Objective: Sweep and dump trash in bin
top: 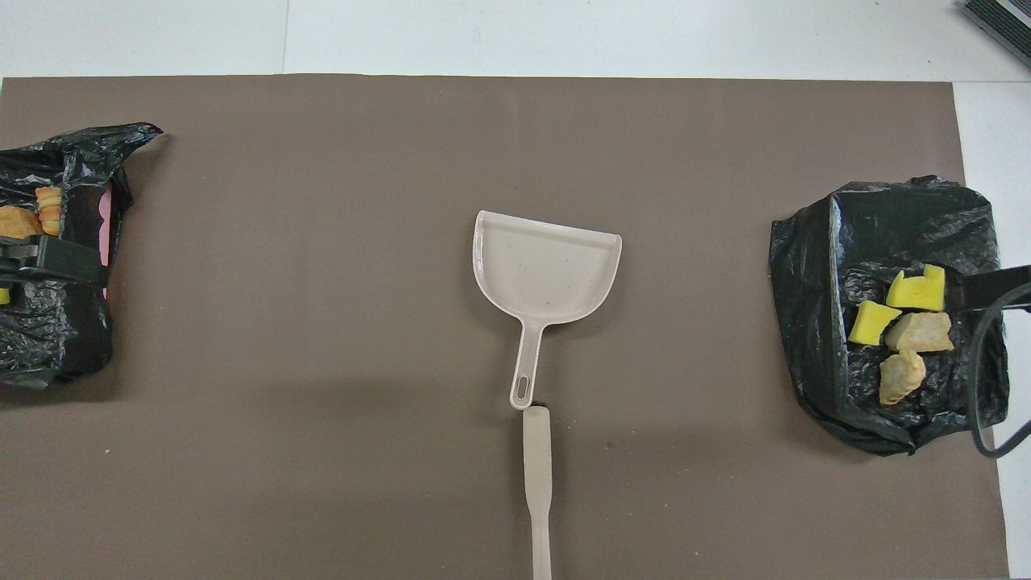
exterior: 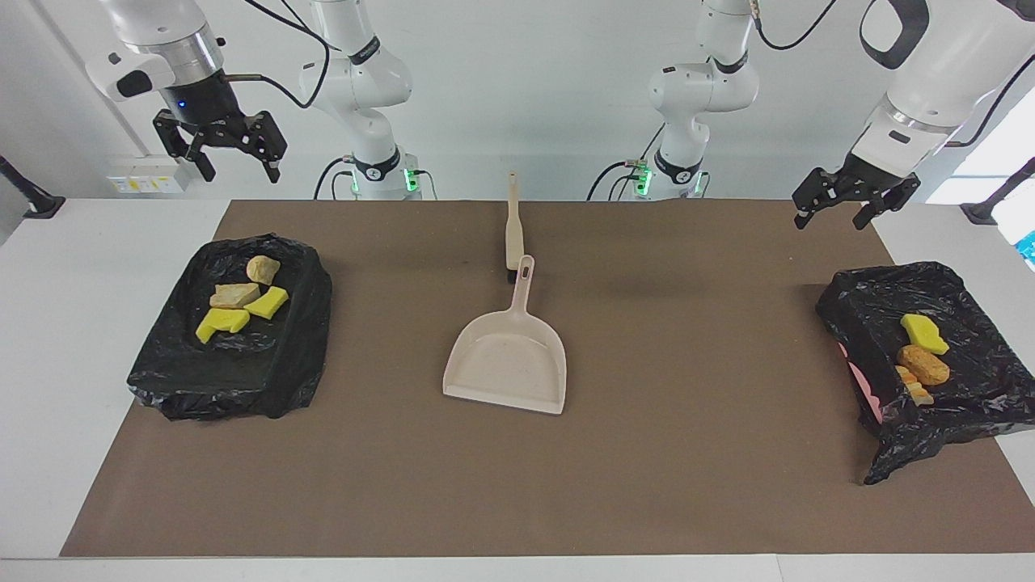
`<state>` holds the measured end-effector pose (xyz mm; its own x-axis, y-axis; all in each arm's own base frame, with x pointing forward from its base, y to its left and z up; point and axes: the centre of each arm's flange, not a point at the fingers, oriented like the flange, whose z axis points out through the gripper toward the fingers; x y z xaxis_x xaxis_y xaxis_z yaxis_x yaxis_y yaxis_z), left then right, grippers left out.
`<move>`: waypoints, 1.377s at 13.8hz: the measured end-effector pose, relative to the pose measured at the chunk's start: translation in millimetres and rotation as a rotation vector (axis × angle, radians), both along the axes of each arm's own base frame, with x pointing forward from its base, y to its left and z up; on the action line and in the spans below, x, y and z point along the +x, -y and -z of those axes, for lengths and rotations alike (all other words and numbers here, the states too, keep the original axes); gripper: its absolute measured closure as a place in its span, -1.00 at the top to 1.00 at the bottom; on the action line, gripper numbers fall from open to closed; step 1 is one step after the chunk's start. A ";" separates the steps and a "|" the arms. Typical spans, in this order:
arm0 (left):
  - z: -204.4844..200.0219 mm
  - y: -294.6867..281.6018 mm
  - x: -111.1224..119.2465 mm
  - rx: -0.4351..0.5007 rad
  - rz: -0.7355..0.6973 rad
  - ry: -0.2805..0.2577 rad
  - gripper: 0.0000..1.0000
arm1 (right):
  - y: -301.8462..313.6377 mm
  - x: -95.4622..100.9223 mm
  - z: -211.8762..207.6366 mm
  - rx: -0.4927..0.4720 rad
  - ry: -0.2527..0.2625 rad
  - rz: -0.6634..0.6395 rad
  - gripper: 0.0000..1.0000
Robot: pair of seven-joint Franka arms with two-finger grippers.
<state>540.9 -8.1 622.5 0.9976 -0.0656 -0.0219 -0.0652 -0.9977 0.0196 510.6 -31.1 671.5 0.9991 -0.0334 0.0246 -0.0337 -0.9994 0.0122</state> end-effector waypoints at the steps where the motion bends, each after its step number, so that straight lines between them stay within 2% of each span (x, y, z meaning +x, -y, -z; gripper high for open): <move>1: 0.2 0.1 -1.1 0.000 0.000 -0.002 1.00 | 0.0 0.0 0.0 0.000 0.000 0.000 1.00; 19: -16.5 8.8 -13.2 0.001 0.086 -0.010 1.00 | 0.0 0.0 -0.1 0.000 0.000 0.000 1.00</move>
